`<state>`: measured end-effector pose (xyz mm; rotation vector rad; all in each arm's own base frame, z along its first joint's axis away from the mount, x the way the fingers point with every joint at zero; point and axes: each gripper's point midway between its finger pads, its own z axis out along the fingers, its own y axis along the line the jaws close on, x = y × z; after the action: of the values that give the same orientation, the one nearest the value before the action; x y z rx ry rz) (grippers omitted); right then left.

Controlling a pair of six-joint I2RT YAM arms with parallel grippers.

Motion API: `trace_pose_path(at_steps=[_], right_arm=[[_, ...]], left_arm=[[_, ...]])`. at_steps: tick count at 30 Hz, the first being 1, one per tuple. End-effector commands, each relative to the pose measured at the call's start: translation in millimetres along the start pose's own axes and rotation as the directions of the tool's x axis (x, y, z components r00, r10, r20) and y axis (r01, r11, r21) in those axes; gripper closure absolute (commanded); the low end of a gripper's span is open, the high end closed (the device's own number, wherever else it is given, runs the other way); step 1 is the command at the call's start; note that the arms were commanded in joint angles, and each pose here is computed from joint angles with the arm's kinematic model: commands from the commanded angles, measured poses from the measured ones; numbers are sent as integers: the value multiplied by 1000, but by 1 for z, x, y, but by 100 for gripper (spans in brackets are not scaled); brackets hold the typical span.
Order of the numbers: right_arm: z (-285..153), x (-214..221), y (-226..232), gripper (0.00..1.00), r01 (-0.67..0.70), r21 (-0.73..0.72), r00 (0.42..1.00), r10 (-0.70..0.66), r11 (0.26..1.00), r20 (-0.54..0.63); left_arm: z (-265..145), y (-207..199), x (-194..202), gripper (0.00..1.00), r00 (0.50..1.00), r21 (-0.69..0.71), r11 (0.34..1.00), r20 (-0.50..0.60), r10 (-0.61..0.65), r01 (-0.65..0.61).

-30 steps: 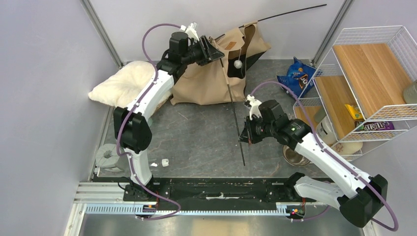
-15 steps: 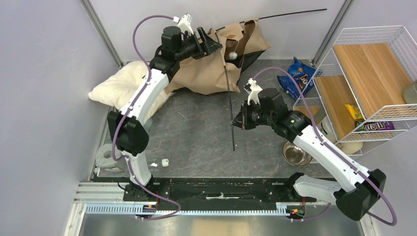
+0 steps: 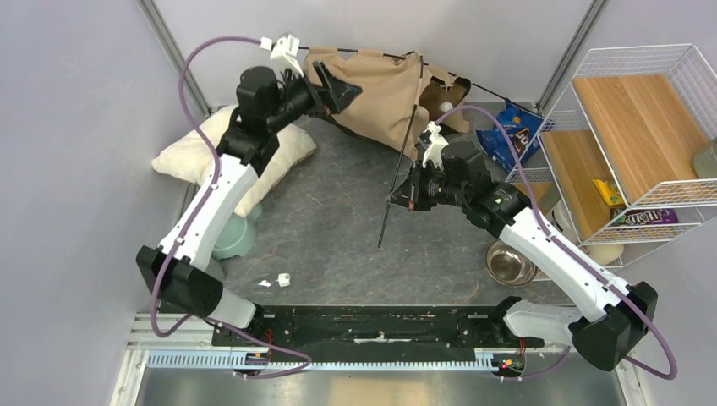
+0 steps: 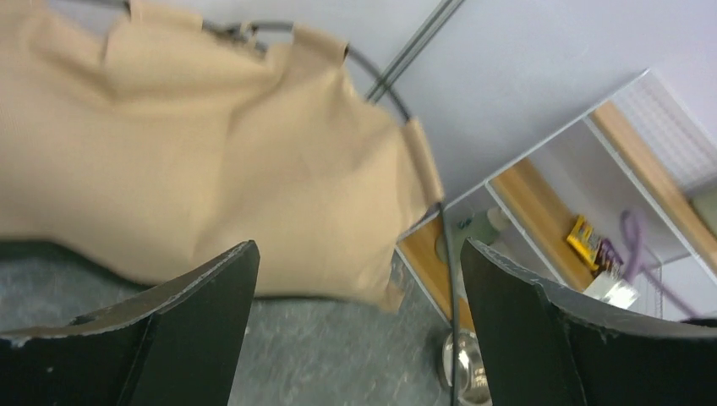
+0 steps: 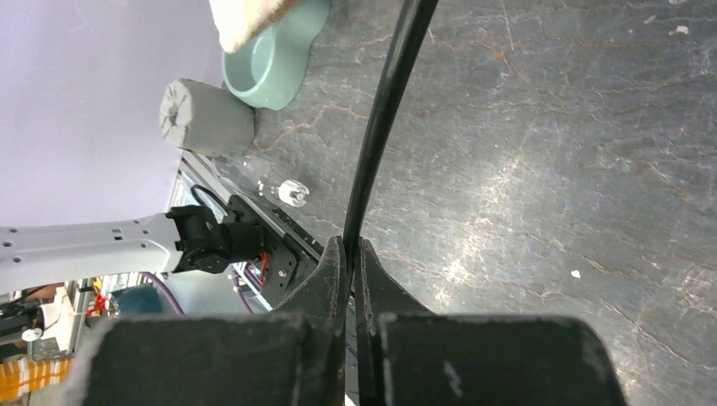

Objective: Set up the pet tent

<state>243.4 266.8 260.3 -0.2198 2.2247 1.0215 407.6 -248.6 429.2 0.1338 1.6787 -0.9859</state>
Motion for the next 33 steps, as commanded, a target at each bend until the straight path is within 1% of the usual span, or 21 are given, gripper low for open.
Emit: trace_pose_path(at_steps=[1,6,10,13,18,21,24,27,30,33], right_arm=[[-8,-42,29,100,21,-70,993,-13,997,118],[-14,-47,36,100,26,-89,992,-14,996,129],[-18,-56,50,100,42,-127,990,-24,991,139],[-18,-65,61,100,31,-162,990,-8,986,144],[-24,-89,88,100,10,-228,985,30,974,171],[-24,-98,97,100,-2,-251,984,47,968,173],[-22,-102,105,100,-18,-282,985,66,959,160],[-20,-102,111,100,-31,-313,987,80,949,142],[-22,-105,116,100,-40,-338,985,94,940,144],[-24,-110,123,100,-53,-367,981,116,929,153]], left_arm=[[-10,19,36,4,1000,-12,1000,-19,5,-5],[-13,28,71,4,994,-7,996,-74,-84,84],[-12,24,82,4,983,39,983,-58,-177,179],[-12,14,81,5,977,76,974,-31,-212,214],[-16,17,82,5,971,34,970,14,-240,240],[-16,19,85,5,947,33,948,47,-319,317],[-6,6,83,5,919,104,918,64,-389,382],[8,-10,80,5,916,160,909,57,-397,384],[20,-10,80,5,909,173,903,74,-411,394],[29,-7,82,5,879,190,875,90,-468,446]])
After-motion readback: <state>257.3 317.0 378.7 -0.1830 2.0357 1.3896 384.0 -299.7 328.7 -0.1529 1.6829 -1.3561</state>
